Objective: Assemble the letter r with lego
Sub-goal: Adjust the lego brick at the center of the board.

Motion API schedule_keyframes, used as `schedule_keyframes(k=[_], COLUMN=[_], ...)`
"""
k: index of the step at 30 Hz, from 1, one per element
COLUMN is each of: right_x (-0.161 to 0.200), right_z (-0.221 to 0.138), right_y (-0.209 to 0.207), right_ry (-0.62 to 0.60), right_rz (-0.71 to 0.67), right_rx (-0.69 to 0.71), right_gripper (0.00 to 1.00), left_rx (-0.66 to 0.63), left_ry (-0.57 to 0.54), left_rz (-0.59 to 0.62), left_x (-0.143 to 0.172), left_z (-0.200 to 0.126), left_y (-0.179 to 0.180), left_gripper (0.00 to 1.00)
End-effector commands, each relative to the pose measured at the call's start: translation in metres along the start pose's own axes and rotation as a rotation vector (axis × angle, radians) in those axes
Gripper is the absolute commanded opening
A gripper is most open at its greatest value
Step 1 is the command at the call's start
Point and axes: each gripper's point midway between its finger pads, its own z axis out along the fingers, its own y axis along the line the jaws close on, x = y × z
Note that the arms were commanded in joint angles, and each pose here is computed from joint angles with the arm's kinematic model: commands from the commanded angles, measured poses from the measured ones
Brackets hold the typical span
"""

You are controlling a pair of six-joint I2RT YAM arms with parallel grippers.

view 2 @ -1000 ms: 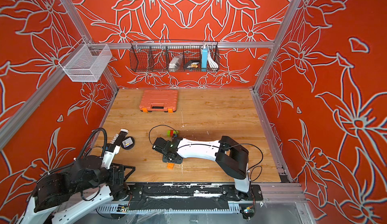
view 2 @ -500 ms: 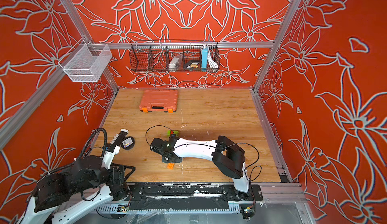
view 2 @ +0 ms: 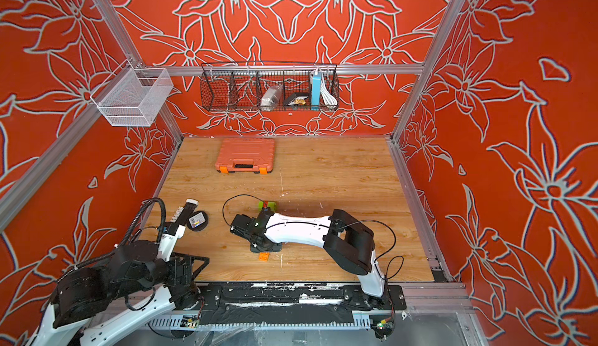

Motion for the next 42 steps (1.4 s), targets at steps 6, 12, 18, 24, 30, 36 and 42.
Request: schedule_keyframes(k=[6, 12, 18, 24, 30, 36, 42], right_x=[0.0, 0.001, -0.002, -0.005, -0.007, 0.004, 0.027], right_z=[0.005, 0.006, 0.0, -0.011, -0.026, -0.046, -0.051], right_y=[0.001, 0.002, 0.0, 0.005, 0.016, 0.014, -0.009], right_ry=[-0.008, -0.006, -0.018, -0.037, -0.043, 0.011, 0.132], right_rz=[-0.018, -0.03, -0.064, -0.134, -0.282, -0.557, -0.882], right_rx=[0.029, 0.024, 0.024, -0.011, -0.087, -0.136, -0.142], right_gripper=[0.47, 0.42, 0.32, 0.1, 0.0, 0.0, 0.0], left_rx=[-0.02, -0.024, -0.031, -0.041, -0.044, -0.024, 0.046], left_ry=[0.018, 0.021, 0.019, 0.023, 0.033, 0.036, 0.022], left_rz=[0.005, 0.002, -0.004, -0.011, -0.033, -0.071, -0.122], left_x=[0.005, 0.005, 0.006, 0.006, 0.006, 0.005, -0.001], left_z=[0.001, 0.002, 0.001, 0.002, 0.005, 0.009, 0.018], left_y=[0.005, 0.005, 0.008, 0.008, 0.007, 0.002, -0.013], left_gripper=[0.92, 0.92, 0.92, 0.92, 0.92, 0.92, 0.92])
